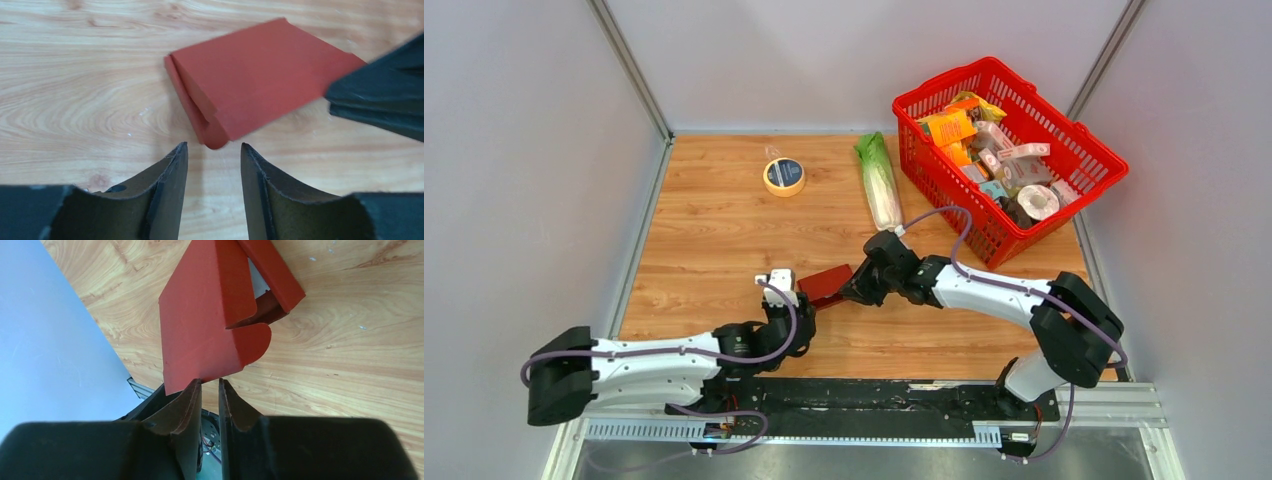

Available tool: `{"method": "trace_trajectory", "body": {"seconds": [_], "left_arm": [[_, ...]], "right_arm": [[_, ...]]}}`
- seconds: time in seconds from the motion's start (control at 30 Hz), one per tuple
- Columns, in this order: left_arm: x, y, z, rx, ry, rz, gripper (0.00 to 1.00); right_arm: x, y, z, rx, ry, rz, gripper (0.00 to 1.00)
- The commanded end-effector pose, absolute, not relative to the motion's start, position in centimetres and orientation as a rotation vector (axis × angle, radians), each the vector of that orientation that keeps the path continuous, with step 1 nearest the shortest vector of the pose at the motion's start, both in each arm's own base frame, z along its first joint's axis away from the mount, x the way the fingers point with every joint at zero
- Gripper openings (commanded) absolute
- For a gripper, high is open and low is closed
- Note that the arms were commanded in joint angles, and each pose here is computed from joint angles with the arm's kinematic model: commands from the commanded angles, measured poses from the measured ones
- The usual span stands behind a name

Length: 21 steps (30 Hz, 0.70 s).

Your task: Fold the paper box

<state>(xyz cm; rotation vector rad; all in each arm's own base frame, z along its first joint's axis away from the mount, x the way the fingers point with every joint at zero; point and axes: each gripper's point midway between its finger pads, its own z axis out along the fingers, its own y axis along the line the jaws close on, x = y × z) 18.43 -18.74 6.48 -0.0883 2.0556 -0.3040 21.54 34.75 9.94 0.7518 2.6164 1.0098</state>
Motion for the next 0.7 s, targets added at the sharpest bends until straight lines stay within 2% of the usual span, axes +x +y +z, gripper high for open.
{"method": "trace_trajectory", "body": {"seconds": [0.0, 0.2, 0.33, 0.4, 0.53, 0.67], "left_arm": [[16.4, -20.5, 8.1, 0.098, 2.105, -0.466, 0.52], [15.5, -21.5, 14.2, 0.248, 2.047, -0.621, 0.46], [17.4, -21.7, 17.1, 0.189, 2.050, -0.654, 0.49], [19.2, -21.4, 16.4, 0.142, 2.079, -0.615, 0.48], [21.3, -23.2, 14.9, 0.121, 2.089, -0.705, 0.42], [22.5, -23.8, 11.4, 0.101, 2.162, -0.676, 0.35]], "right_arm": [[22.3, 35.0, 9.5, 0.695, 2.579, 1.011, 0.21], [21.9, 34.9, 7.7, 0.633, 2.625, 0.966, 0.21], [21.7, 34.9, 7.2, 0.570, 2.638, 0.961, 0.23], [21.8, 35.0, 7.2, 0.523, 2.632, 0.963, 0.24], [22.1, 34.7, 7.2, 0.475, 2.614, 0.945, 0.25], [22.3, 34.6, 7.3, 0.432, 2.609, 0.957, 0.27]]}}
